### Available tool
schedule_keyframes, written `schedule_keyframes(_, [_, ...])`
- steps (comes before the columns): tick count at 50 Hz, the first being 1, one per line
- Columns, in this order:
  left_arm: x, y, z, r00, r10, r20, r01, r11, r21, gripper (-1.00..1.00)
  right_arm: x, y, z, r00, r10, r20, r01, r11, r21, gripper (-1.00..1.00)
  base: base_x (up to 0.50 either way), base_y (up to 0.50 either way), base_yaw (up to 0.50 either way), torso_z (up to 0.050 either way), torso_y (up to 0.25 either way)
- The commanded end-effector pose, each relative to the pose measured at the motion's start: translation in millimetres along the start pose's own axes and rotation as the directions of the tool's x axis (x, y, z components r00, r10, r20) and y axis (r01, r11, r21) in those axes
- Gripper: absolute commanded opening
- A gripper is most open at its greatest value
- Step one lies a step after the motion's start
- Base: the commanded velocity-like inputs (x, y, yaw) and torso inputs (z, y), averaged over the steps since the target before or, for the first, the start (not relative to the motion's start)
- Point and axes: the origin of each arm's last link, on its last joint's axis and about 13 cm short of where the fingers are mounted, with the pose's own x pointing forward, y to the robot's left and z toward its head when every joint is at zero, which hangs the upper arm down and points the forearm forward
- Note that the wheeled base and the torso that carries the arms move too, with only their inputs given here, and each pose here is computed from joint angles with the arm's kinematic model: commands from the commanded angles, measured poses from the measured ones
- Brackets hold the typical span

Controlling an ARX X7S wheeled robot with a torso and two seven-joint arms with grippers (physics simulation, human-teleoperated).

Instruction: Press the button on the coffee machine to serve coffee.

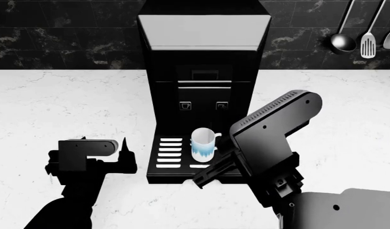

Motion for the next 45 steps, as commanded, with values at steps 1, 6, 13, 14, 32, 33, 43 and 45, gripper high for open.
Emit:
schedule_keyframes(1, [0, 1.3, 0, 1.000, 0.003, 0.001, -0.003, 1.000, -0.001, 1.00, -14, 1.6, 10, 1.000, 0.027, 0.015, -0.027, 0.999, -0.021, -1.00, 0.00, 0.00, 0.00, 0.000, 0.000])
schedule_keyframes(6, [0, -0.8, 1, 1.000, 0.003, 0.003, -0.003, 1.000, -0.001, 1.00, -25, -0.2, 18, 0.999, -0.004, 0.032, 0.005, 0.999, -0.042, -1.00, 0.00, 0.00, 0.00, 0.000, 0.000])
schedule_keyframes(13, [0, 0.0, 1, 1.000, 0.003, 0.005, -0.003, 1.000, -0.001, 1.00, -29, -1.4, 23, 0.997, -0.052, 0.051, 0.056, 0.995, -0.081, -1.00, 0.00, 0.00, 0.00, 0.000, 0.000])
schedule_keyframes(14, [0, -0.4, 1, 1.000, 0.002, 0.005, -0.002, 1.000, -0.002, 1.00, -32, -3.0, 25, 0.996, -0.067, 0.053, 0.071, 0.994, -0.080, -1.00, 0.00, 0.00, 0.00, 0.000, 0.000])
schedule_keyframes(32, [-2, 3.4, 1, 1.000, 0.010, 0.013, -0.010, 1.000, -0.002, 1.00, -68, -35.4, 8, 0.947, -0.319, 0.030, 0.320, 0.947, -0.013, -1.00, 0.00, 0.00, 0.00, 0.000, 0.000])
schedule_keyframes(33, [-2, 4.7, 1, 1.000, 0.010, 0.012, -0.010, 1.000, -0.002, 1.00, -69, -35.5, 8, 0.946, -0.324, 0.028, 0.324, 0.946, -0.012, -1.00, 0.00, 0.00, 0.00, 0.000, 0.000])
schedule_keyframes(43, [-3, 3.9, 0, 1.000, 0.009, 0.009, -0.009, 1.000, -0.003, 1.00, -76, -36.0, -15, 0.921, -0.384, -0.056, 0.387, 0.920, 0.057, -1.00, 0.00, 0.00, 0.00, 0.000, 0.000])
schedule_keyframes(45, [-2, 1.8, 1, 1.000, 0.009, 0.009, -0.009, 1.000, -0.002, 1.00, -76, -36.9, -23, 0.916, -0.394, -0.077, 0.399, 0.914, 0.076, -1.00, 0.00, 0.00, 0.00, 0.000, 0.000])
